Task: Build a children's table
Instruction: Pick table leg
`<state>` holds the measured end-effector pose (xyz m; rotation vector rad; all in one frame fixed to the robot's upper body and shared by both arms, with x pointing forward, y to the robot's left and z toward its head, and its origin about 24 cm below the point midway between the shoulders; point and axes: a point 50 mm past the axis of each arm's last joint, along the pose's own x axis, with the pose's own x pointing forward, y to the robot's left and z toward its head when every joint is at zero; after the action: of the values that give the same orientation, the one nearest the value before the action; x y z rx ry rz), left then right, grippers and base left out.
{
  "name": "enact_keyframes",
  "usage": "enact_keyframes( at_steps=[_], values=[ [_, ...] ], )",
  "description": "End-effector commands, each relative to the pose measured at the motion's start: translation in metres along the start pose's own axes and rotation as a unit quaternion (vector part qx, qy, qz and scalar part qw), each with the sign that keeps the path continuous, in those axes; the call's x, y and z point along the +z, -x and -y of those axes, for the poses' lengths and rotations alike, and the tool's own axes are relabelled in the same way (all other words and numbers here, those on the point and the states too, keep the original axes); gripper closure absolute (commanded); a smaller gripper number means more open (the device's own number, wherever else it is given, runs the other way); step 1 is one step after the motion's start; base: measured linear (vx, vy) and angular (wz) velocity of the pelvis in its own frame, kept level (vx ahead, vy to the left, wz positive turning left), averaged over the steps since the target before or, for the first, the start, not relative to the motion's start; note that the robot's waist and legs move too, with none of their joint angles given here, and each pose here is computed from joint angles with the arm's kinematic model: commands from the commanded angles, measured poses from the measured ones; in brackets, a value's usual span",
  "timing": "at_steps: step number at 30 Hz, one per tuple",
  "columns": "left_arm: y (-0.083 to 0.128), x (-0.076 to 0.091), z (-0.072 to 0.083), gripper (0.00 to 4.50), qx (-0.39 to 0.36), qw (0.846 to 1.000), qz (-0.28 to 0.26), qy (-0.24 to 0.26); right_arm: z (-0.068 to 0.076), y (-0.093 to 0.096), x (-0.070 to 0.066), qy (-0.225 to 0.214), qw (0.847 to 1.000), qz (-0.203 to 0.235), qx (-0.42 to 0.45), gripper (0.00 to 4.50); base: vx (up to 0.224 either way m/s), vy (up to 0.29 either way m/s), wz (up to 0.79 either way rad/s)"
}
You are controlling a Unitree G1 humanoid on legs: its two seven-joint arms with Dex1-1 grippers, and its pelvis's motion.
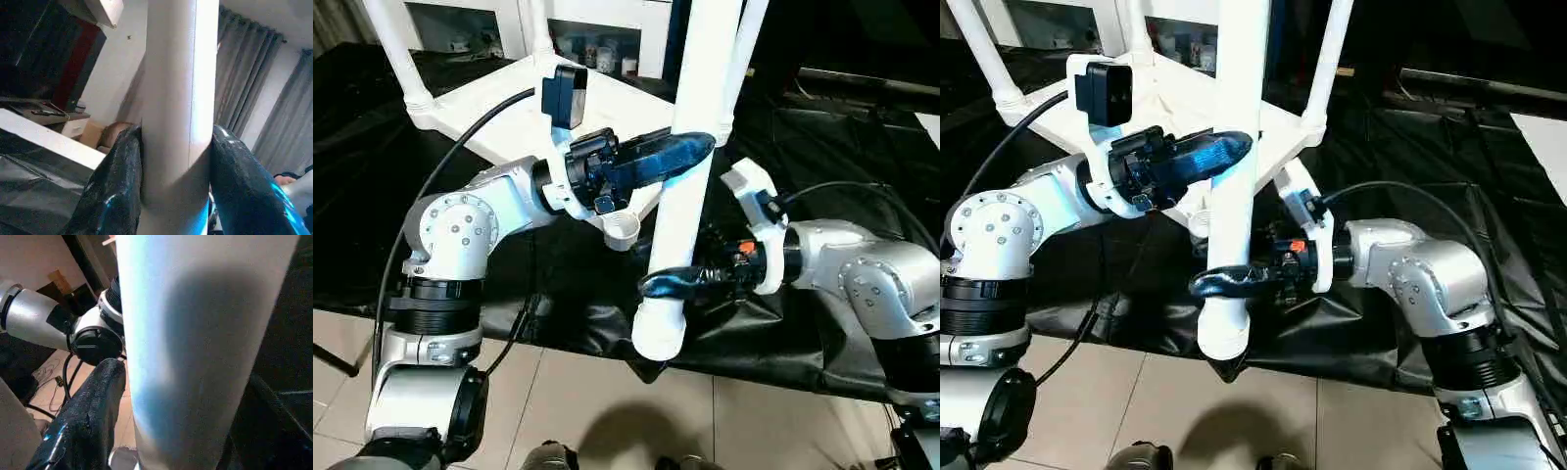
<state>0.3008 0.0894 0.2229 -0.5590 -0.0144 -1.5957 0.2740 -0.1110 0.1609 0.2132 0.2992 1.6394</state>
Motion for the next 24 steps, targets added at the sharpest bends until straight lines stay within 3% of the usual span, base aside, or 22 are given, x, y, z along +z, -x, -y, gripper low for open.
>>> enact_keyframes(
  at_steps=[1,8,9,12,18,23,24],
  values=[
    [-0.0013,0.0043,0.0027,2.78,-0.01,1.0,0.009,-0.01,-0.0017,0.0002,-0.001,0.008,1.0,-0.005,0.004,1.49,0.0,0.0,0.0],
    [-0.002,0.0044,0.0036,2.78,-0.015,1.0,0.007,-0.01,-0.0011,-0.0019,-0.0034,0.004,1.0,-0.006,0.008,1.49,0.0,0.0,0.0],
    [-0.002,0.0044,0.0036,2.78,-0.015,1.0,0.007,-0.01,-0.0012,-0.0019,-0.0036,0.003,1.0,-0.006,0.008,1.74,0.0,0.0,0.0],
    [-0.0018,0.0047,0.0034,2.78,-0.014,1.0,0.006,-0.011,-0.0015,-0.0016,-0.0041,0.001,1.0,-0.009,0.01,1.8,0.0,0.0,0.0],
    [-0.002,0.0059,0.0032,2.78,-0.013,1.0,0.009,-0.013,-0.0013,-0.0012,-0.005,-0.002,1.0,-0.009,0.013,2.56,0.0,0.0,0.0],
    [-0.0016,0.0074,0.0028,2.78,-0.006,1.0,0.012,-0.025,-0.0004,-0.0006,-0.0047,-0.002,1.0,-0.007,0.01,2.67,0.0,0.0,0.0],
    [-0.0018,0.007,0.0041,2.78,-0.014,1.0,0.011,-0.009,0.0,-0.0003,-0.0042,-0.002,1.0,-0.005,0.008,2.67,0.0,0.0,0.0]
  ],
)
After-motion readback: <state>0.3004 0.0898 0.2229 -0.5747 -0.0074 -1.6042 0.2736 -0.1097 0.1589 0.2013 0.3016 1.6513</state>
